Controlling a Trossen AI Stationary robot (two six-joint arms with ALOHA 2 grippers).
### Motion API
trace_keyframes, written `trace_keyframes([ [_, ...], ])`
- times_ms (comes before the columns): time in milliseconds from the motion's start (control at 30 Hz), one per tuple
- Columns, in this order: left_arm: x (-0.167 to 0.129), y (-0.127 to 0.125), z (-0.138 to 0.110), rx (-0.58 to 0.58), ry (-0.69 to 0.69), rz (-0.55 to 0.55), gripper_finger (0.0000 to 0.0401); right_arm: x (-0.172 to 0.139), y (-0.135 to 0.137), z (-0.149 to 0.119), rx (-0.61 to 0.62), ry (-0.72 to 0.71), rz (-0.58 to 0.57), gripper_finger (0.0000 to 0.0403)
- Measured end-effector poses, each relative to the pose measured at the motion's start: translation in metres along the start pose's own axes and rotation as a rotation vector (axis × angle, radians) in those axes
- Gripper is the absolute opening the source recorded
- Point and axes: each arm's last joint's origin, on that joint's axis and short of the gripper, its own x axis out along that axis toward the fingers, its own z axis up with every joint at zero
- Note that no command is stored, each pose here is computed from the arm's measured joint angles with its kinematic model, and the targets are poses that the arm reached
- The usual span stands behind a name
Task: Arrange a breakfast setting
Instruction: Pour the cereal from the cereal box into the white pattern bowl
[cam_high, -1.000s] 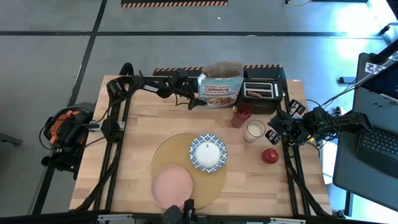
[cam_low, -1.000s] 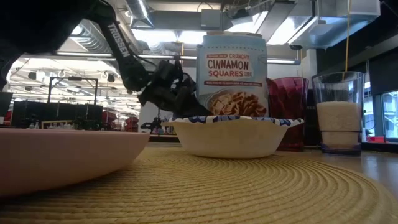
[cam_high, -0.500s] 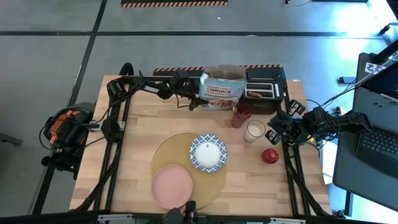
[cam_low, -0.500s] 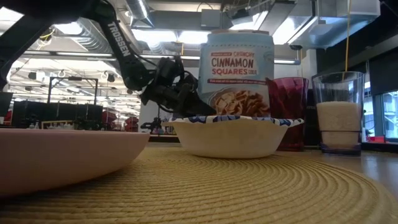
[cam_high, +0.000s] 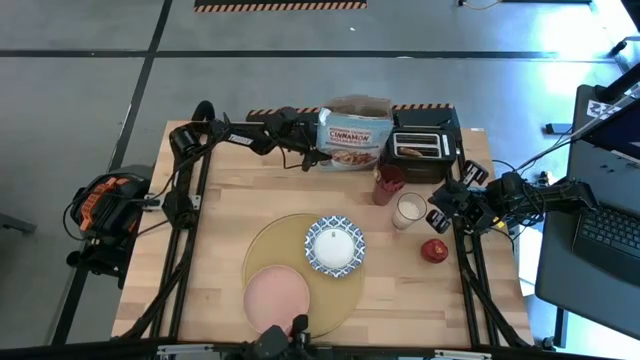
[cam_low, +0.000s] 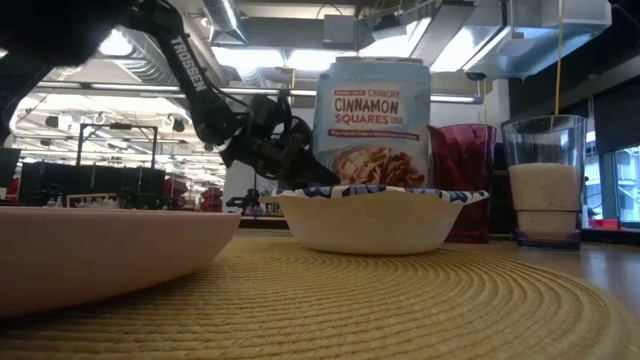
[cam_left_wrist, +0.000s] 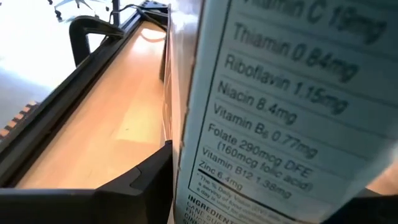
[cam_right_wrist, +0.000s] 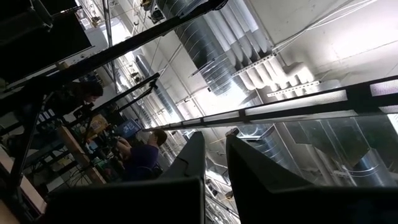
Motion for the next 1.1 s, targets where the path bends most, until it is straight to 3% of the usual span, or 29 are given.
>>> trace_keyframes([
  [733, -0.049, -0.043, 0.042, 0.177, 0.248, 0.071, 0.0206, 0.0, 0.0, 0.0, -0.001, -0.002, -0.004, 0.0037],
  [1100, -0.095, -0.053, 0.065, 0.207, 0.295, 0.146, 0.0195, 0.0, 0.0, 0.0, -0.001, -0.003, -0.004, 0.0037],
])
